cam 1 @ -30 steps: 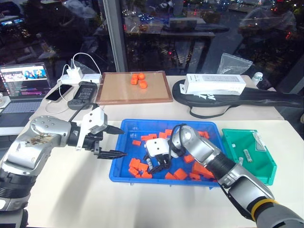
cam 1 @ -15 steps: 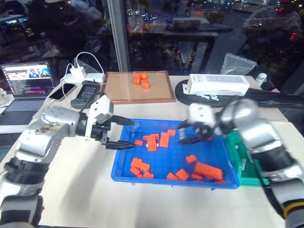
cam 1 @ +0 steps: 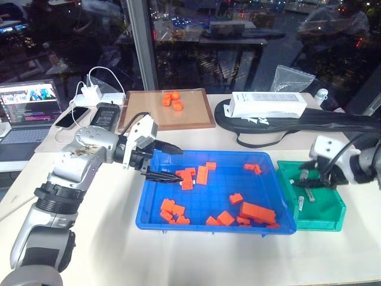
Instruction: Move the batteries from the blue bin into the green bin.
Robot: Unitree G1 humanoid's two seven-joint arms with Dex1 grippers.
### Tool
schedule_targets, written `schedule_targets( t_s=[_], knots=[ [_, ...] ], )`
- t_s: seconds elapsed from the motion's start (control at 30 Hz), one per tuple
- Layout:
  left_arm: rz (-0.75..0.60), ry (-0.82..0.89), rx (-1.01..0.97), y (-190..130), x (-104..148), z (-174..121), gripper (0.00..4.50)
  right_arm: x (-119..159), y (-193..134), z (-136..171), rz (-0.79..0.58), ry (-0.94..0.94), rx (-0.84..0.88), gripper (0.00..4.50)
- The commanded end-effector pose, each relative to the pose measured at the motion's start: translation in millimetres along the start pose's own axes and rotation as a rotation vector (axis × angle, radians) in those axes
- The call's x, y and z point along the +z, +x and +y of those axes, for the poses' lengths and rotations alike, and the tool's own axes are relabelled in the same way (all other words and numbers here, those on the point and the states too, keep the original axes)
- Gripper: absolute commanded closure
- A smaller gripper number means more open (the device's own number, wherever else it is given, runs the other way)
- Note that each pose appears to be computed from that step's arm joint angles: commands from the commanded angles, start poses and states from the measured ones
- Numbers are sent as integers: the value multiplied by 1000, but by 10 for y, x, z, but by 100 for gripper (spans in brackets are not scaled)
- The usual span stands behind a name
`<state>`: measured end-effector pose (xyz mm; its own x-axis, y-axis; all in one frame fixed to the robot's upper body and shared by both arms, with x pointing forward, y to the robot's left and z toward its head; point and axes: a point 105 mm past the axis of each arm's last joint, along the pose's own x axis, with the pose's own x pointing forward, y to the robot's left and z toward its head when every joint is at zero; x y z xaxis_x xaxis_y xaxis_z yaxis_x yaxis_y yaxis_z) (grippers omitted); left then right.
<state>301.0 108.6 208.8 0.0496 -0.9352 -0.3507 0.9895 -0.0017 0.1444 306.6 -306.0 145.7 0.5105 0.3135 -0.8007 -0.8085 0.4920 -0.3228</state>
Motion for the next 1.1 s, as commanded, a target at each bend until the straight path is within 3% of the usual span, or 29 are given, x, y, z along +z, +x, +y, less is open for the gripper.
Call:
schedule_targets(
  t_s=[0.03, 0.07, 0.17, 0.2, 0.27, 0.37, 0.47, 0.6, 0.87, 1.1],
  knots=[
    [24, 44, 25, -90, 28, -11, 0, 35, -164, -133, -1, -44, -56, 156],
    [31, 41, 29, -100, 9, -14, 0, 66, -170, -119, -15, -39, -40, 104],
    [53, 32, 37, -112, -44, -24, 0, 180, -204, -148, -43, -50, -41, 18],
    [79, 28, 47, -128, -81, -22, 0, 269, -253, -165, -51, -71, -40, 9],
    [105, 19, 72, -173, -114, -10, 0, 456, -337, -191, -76, -107, -40, 9],
    [132, 17, 139, -329, -136, 33, 0, 1023, -409, -237, -210, -224, -73, 9],
    [155, 12, 217, -474, -154, 84, 0, 1482, -249, -148, -329, -283, -43, 9],
    [188, -7, 267, -650, -176, 0, 0, 1969, 197, 297, -469, -338, 139, 9],
    [243, -78, 272, -781, -254, -358, 0, 2273, 924, 958, -490, -441, 319, 9],
    [236, -98, 291, -747, -241, -455, 0, 2394, 1178, 1042, -483, -488, 334, 9]
  ],
)
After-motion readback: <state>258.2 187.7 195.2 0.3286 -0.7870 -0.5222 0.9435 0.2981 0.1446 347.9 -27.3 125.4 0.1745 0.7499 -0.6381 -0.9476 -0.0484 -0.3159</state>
